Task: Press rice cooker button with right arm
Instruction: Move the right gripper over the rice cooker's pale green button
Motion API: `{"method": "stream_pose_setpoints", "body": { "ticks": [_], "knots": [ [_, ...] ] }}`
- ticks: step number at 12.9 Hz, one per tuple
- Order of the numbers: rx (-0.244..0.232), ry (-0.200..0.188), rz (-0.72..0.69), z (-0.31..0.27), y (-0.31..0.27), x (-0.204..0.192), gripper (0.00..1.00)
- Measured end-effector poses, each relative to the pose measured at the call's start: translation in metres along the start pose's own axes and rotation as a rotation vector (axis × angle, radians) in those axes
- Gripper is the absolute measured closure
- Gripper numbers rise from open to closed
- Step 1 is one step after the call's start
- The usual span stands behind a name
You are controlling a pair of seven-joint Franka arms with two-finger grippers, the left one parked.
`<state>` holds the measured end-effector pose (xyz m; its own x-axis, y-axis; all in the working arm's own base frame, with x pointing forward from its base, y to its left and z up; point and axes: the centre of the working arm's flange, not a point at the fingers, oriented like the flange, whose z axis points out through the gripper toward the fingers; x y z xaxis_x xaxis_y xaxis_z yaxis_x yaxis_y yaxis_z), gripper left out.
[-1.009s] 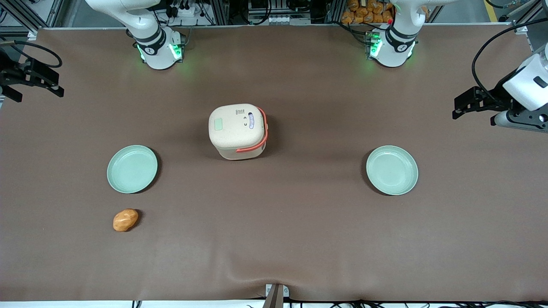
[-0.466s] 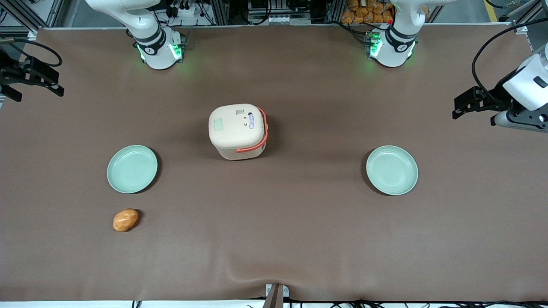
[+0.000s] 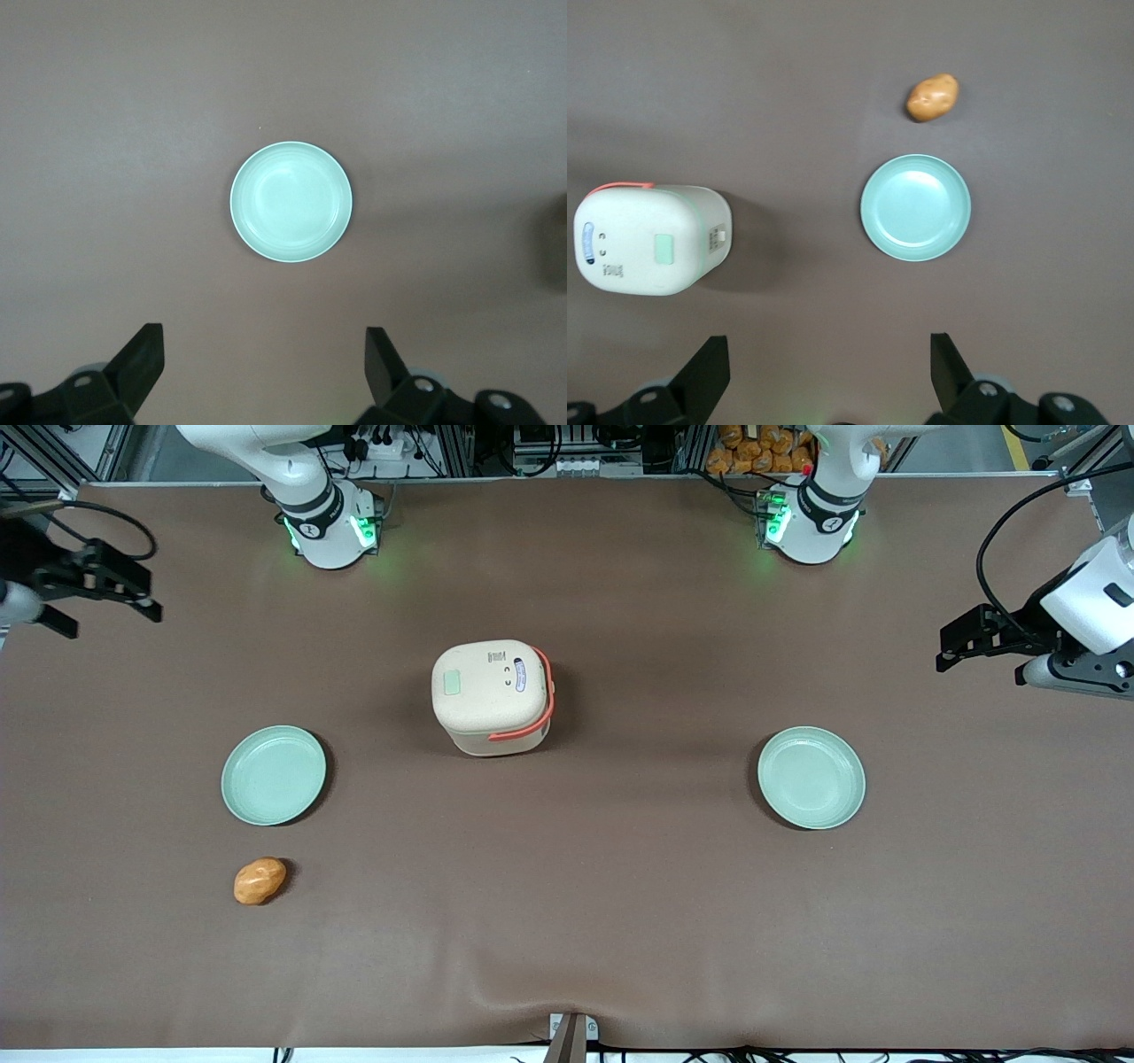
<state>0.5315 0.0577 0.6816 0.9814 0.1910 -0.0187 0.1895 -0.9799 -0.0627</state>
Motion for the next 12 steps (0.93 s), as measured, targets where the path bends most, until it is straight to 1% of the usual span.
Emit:
{"method": "stream_pose_setpoints", "body": {
  "ticks": [3,4,7,8,9,10,11,12],
  "knots": [
    [-0.002,-0.012,0.032,0.007,-0.051,0.005,0.00],
    [-0.004,-0.017,0.031,0.010,-0.071,0.005,0.07],
    [-0.010,-0.014,0.029,0.024,-0.134,0.010,0.44],
    [-0.014,-0.023,0.033,0.031,-0.153,0.011,0.54],
    [-0.018,-0.027,0.032,0.039,-0.170,0.013,0.69],
    [-0.021,-0.030,0.028,0.046,-0.184,0.015,0.78],
    [-0.024,-0.038,0.018,0.054,-0.193,0.017,0.91],
    [-0.030,-0.051,0.007,0.062,-0.200,0.019,0.99]
  ]
}}
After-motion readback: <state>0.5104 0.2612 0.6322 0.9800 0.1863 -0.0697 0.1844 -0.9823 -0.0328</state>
